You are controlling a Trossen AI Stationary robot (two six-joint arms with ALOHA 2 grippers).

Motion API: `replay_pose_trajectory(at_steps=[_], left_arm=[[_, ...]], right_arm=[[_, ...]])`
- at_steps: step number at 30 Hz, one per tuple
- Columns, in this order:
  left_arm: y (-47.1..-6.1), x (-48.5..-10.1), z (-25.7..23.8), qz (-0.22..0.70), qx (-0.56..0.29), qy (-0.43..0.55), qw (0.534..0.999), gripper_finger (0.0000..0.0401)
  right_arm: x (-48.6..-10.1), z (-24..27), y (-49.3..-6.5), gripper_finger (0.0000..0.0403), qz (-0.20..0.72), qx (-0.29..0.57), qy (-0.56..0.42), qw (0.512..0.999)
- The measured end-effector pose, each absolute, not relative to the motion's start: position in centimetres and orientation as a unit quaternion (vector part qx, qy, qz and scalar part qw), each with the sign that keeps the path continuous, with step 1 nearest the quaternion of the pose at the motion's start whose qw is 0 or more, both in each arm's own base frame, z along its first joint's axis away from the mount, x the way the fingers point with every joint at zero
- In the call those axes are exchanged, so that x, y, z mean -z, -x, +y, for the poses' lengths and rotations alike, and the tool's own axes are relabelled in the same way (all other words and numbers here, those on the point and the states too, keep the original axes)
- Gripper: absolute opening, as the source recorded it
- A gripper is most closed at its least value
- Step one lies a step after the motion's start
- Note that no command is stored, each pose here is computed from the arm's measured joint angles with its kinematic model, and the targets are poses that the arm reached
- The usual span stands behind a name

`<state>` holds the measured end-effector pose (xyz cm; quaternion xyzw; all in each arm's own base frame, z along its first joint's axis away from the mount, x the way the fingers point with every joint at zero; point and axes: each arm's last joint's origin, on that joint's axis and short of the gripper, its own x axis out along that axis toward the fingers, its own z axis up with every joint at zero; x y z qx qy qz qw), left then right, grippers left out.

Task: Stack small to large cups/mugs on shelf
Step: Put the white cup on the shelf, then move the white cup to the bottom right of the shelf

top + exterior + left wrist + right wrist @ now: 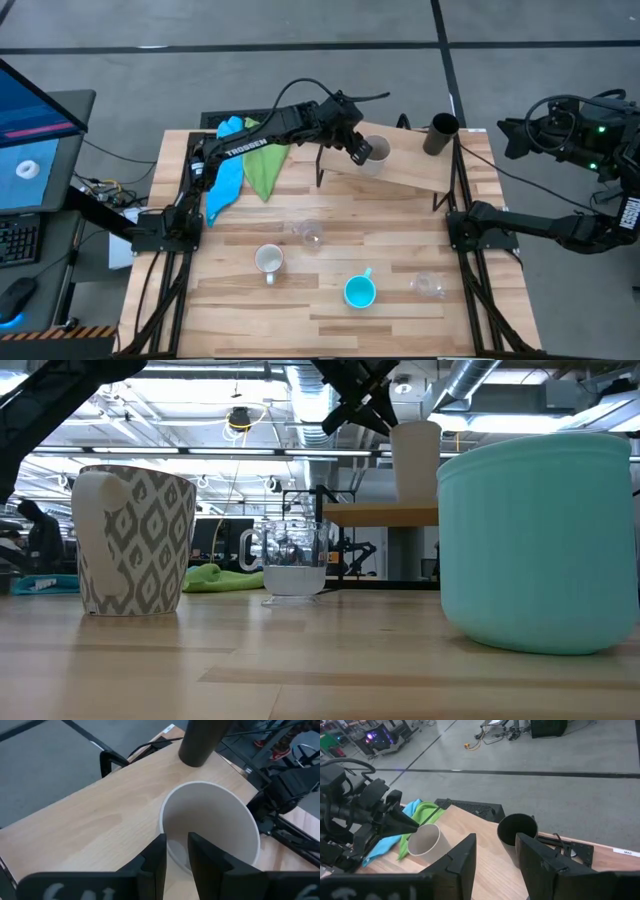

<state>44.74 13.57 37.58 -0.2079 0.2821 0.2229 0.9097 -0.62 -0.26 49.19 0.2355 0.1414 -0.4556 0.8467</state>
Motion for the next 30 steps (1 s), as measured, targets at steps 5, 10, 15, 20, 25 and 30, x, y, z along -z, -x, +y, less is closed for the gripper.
replay_pose_trajectory(at_steps=[5, 10, 15, 20, 25, 30], left_arm=[[-44.9, -37.7, 13.4, 0.282, -0.184, 0.217, 0.916, 0.0069], [-44.9, -37.8, 13.5, 0.274, -0.194, 0.209, 0.918, 0.0069], [-44.9, -38.1, 14.2, 0.261, -0.194, 0.199, 0.924, 0.007], [-44.9, -38.5, 14.8, 0.24, -0.185, 0.203, 0.931, 0.0107], [-44.8, -38.9, 14.7, 0.231, -0.17, 0.208, 0.935, 0.0177], [-43.9, -40.5, 14.3, 0.213, -0.142, 0.225, 0.94, 0.0217]], right_arm=[[-49.2, -0.3, 0.6, 0.0165, 0.143, 0.455, -0.233, 0.847], [-49.2, -0.3, 0.6, 0.0177, 0.143, 0.455, -0.232, 0.848], [-49.2, -0.3, 0.6, 0.0184, 0.143, 0.455, -0.232, 0.848], [-49.2, -0.3, 0.6, 0.0185, 0.147, 0.454, -0.226, 0.849], [-49.2, -0.3, 0.6, 0.0185, 0.147, 0.454, -0.226, 0.849], [-49.2, -0.3, 0.6, 0.0185, 0.153, 0.451, -0.216, 0.853]])
